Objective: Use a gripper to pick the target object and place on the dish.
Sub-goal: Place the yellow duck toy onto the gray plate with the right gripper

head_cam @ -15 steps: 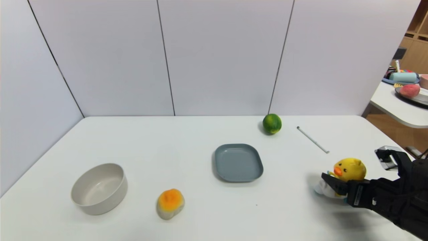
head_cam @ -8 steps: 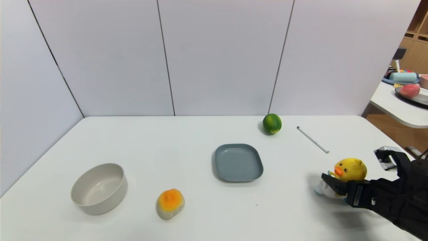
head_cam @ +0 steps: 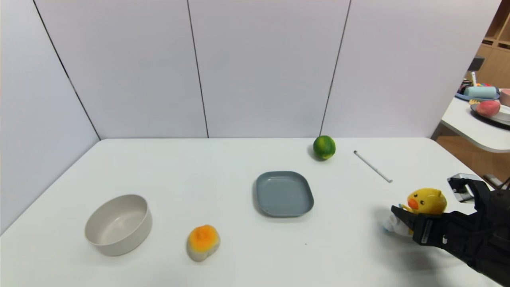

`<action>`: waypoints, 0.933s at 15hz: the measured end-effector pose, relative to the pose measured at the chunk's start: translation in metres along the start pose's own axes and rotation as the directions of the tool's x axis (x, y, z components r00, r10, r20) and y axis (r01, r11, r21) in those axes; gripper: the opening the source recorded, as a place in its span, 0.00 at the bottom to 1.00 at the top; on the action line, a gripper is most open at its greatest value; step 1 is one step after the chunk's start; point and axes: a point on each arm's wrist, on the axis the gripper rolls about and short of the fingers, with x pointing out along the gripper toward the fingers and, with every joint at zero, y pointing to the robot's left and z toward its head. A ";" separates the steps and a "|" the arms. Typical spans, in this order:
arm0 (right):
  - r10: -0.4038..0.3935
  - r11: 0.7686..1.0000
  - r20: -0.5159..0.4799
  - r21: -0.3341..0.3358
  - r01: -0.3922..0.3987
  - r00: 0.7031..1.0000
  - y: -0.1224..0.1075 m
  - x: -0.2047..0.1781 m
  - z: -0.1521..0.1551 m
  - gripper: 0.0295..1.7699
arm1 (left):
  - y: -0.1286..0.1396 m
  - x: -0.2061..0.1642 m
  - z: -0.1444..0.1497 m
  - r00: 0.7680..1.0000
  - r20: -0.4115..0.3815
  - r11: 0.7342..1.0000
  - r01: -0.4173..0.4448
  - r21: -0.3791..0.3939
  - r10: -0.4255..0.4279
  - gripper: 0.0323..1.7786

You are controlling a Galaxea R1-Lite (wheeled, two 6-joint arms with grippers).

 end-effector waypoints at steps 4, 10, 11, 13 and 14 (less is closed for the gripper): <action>0.002 1.000 -0.001 0.000 -0.002 1.000 0.000 0.000 0.000 0.56 | 0.000 0.000 0.000 1.000 0.000 1.000 0.000 0.000 0.000 0.95; 0.033 0.999 0.086 -0.011 -0.032 0.996 0.006 -0.002 0.016 0.26 | 0.000 0.000 0.000 1.000 0.000 1.000 0.000 0.000 0.000 0.95; 0.043 0.999 0.111 -0.021 -0.041 0.993 0.008 -0.002 0.021 0.17 | 0.000 0.000 0.000 1.000 0.000 1.000 0.000 0.000 0.000 0.95; 0.058 0.998 0.124 -0.033 -0.055 0.991 0.012 -0.003 0.026 0.18 | 0.000 0.000 0.000 1.000 0.000 1.000 0.000 0.000 0.000 0.95; 0.062 0.998 0.127 -0.033 -0.058 0.990 0.013 -0.004 0.026 0.18 | 0.000 0.000 0.000 1.000 0.000 1.000 0.000 0.000 0.000 0.95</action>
